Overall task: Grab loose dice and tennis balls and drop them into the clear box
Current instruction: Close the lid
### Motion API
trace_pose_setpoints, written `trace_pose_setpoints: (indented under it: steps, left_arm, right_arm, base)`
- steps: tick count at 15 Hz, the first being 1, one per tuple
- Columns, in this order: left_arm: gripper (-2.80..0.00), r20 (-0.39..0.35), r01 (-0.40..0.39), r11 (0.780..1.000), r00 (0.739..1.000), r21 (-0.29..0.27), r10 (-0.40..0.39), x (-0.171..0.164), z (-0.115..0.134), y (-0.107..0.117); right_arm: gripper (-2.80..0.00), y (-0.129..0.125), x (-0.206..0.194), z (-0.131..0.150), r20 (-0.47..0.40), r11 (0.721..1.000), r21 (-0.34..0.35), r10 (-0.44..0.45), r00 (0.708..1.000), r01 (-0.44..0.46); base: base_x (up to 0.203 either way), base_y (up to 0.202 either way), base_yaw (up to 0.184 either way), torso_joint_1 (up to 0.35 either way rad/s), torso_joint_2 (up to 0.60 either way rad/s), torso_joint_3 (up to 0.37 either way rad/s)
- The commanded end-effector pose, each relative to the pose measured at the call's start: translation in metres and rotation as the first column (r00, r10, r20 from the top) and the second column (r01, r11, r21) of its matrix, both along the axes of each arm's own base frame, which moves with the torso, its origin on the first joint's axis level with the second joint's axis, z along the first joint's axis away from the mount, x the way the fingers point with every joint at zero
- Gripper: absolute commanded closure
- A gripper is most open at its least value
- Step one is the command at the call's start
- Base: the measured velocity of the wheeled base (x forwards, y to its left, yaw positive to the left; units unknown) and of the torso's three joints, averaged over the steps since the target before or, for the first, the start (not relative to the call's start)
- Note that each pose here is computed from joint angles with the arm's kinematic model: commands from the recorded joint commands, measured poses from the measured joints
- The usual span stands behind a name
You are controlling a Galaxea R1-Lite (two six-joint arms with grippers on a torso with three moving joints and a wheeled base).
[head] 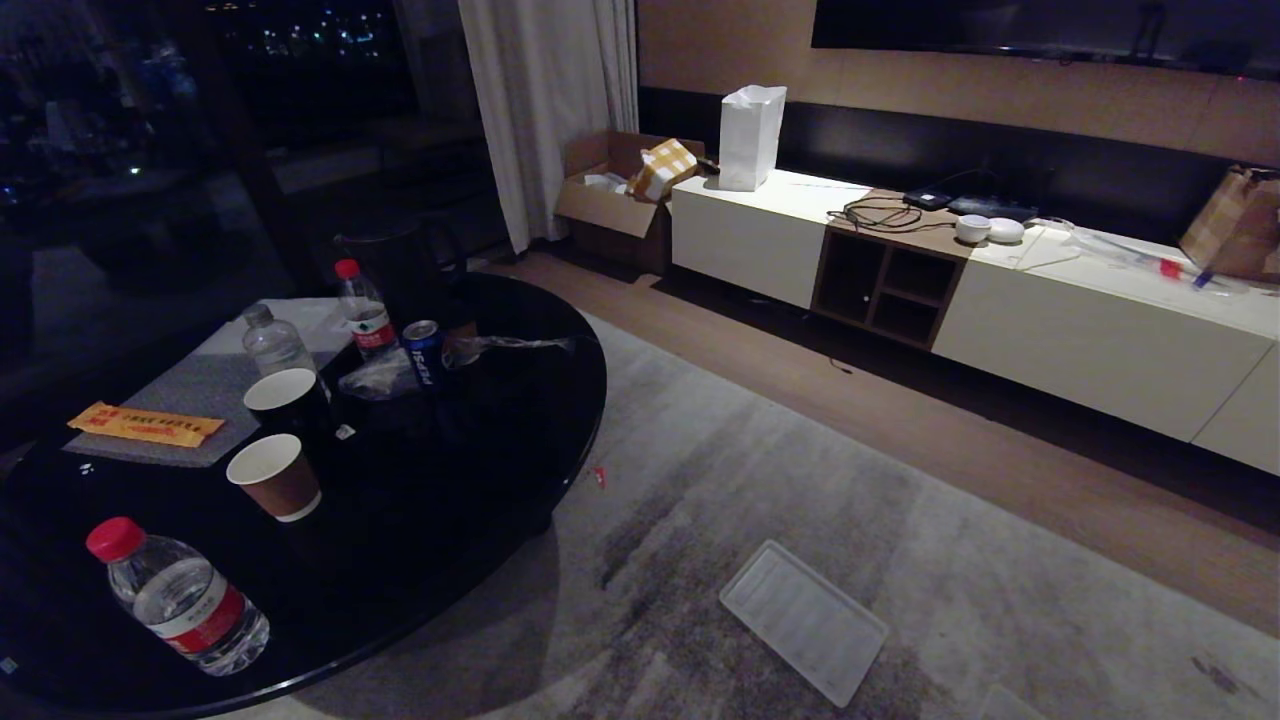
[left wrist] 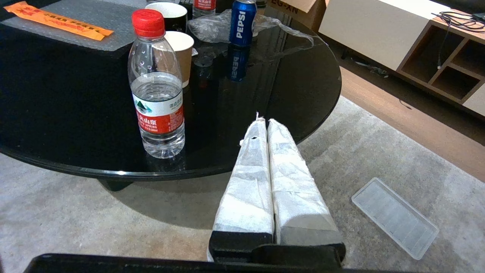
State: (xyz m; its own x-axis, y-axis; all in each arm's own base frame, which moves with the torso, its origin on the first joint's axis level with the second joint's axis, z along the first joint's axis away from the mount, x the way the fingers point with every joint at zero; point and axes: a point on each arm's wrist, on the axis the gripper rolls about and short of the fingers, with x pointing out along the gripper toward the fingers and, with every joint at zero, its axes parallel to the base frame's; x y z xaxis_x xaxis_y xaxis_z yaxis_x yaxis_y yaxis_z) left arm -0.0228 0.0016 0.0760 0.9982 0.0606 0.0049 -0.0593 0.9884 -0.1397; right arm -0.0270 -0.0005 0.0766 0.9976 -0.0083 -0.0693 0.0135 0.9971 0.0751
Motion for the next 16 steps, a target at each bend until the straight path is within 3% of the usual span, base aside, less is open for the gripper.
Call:
trace_pose_setpoints:
  steps: [1,16]
  left_arm:
    - [0.0,-0.002,-0.001,1.0,1.0,-0.001,0.001,0.0002,-0.0003,0.0]
    - [0.0,-0.002,-0.002,1.0,1.0,-0.003,0.002,0.0002,-0.0003,0.0]
  right_arm:
    - [0.0,0.0,0.0001,0.0001,-0.001,1.0,0.0,0.001,1.0,-0.001]
    - [0.0,0.0,0.0001,0.0,-0.002,1.0,0.003,0.0,1.0,0.0]
  base:
    - [0.0,0.0,0.0,0.0,0.0,0.0]
    - [0.0,0.0,0.0,0.002,0.0,-0.175]
